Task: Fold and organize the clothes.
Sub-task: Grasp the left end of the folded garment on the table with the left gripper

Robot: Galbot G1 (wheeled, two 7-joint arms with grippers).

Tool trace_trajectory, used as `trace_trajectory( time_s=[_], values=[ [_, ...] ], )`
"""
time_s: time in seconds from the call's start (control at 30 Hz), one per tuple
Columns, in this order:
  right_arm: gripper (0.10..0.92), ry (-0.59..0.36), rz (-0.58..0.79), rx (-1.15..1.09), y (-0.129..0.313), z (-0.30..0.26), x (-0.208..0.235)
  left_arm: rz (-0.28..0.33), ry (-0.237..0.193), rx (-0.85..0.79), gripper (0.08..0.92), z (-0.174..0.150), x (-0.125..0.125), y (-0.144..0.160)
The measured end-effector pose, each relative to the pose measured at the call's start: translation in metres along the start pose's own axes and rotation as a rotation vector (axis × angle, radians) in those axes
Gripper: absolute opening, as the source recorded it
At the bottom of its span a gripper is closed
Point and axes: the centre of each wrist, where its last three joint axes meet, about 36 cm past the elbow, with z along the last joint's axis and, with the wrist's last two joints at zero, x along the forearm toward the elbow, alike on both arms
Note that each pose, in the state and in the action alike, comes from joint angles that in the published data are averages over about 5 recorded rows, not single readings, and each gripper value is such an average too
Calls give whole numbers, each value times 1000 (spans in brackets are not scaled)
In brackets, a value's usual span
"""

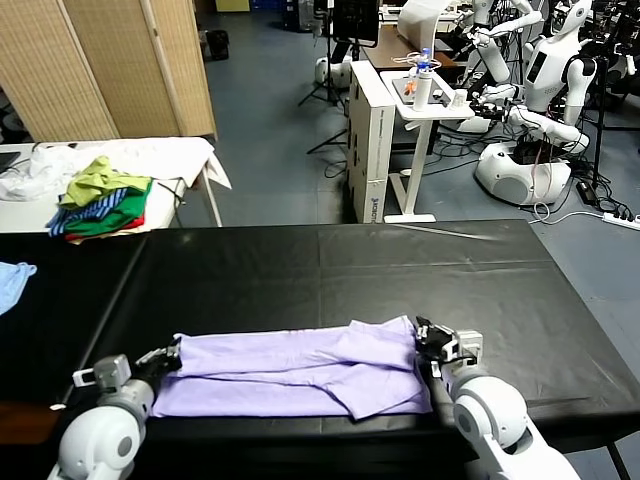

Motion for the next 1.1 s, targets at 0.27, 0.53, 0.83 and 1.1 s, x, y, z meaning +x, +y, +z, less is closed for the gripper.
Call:
trace_trajectory(
  time_s=[0.27, 0.53, 0.83, 1.1],
  values=[
    [645, 21, -23, 4, 2, 0, -6, 2, 4, 1, 146, 2, 1, -1],
    [675, 45, -21, -9, 0, 6, -14, 4, 7, 1, 146, 3, 2, -1],
    [166, 37, -9, -18, -1, 8, -15, 3, 7, 0, 146, 3, 2, -1],
    [179, 22, -15, -23, -2, 7, -11, -4, 4, 3, 146, 3, 2, 1]
  ],
)
